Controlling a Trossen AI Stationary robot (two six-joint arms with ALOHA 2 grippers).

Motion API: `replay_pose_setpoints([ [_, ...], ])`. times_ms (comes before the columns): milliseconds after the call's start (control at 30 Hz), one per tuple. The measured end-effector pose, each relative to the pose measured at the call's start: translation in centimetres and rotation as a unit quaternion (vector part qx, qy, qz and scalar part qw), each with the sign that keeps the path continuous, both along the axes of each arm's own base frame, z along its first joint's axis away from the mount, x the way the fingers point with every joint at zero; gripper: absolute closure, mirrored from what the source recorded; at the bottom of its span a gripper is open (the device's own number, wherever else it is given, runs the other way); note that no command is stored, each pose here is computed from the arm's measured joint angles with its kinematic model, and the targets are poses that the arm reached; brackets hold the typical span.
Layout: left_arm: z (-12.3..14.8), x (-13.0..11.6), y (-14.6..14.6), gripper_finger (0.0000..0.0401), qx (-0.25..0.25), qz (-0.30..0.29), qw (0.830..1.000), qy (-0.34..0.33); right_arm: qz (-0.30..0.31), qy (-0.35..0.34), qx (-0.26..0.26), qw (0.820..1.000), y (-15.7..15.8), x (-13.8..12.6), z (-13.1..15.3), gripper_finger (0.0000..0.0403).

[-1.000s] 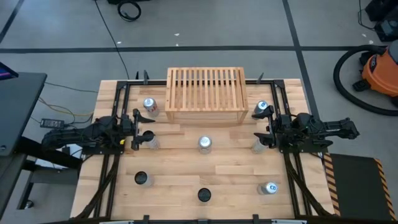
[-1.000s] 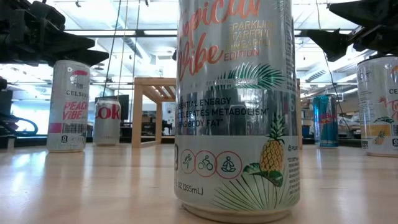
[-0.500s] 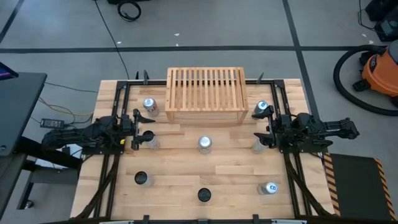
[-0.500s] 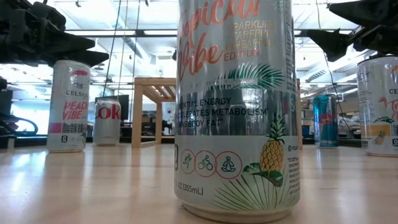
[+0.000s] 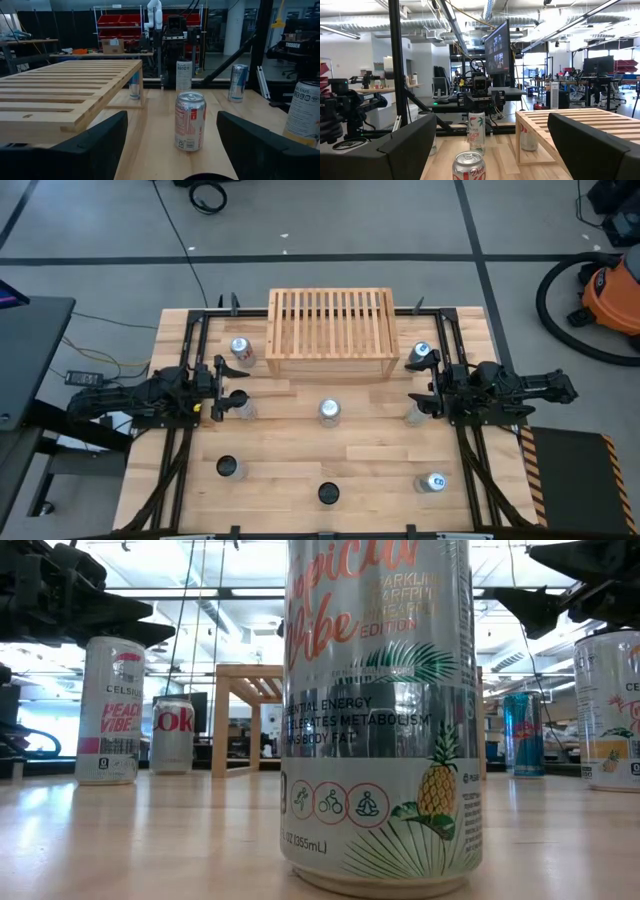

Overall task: Place canned beverage on shelf
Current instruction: Put the top red-silver soda can on the shelf

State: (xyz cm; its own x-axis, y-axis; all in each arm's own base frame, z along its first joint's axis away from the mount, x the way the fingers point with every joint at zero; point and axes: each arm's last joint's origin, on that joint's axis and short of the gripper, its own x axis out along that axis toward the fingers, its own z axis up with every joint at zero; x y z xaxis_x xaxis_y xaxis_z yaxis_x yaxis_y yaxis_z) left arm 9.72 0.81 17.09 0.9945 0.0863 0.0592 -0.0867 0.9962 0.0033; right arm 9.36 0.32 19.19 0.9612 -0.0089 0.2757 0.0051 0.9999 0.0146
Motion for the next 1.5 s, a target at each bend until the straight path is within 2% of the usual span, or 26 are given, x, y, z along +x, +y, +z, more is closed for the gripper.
replay_pose_setpoints([
  [567,0.21,-0.02,-0.02,0.0087,0.019,-0.003,1.000,-0.009,0.000,0.000,0.000,1.000,0.00,0.00,-0.01,0.0010],
  [700,-0.02,0.00,-0.03,0.0086,0.055,-0.001,0.998,0.006,0.000,0.000,0.000,1.000,0.00,0.00,-0.01,0.0010],
  [833,-0.04,0.00,-0.04,0.0086,0.069,-0.001,0.998,0.008,0.000,0.000,0.000,1.000,0.00,0.00,0.00,0.0010],
  [1167,0.35,-0.03,-0.05,0.0086,0.058,-0.002,0.998,-0.013,0.000,0.000,0.000,1.000,0.00,0.00,-0.01,0.0010],
  [1267,0.33,-0.02,-0.05,0.0086,0.031,-0.004,0.999,-0.014,0.000,0.000,0.000,1.000,0.00,0.01,-0.01,0.0010],
  [1500,0.34,-0.02,-0.05,0.0086,0.006,-0.006,1.000,-0.017,0.000,0.000,0.000,1.000,0.00,0.01,-0.01,0.0010],
])
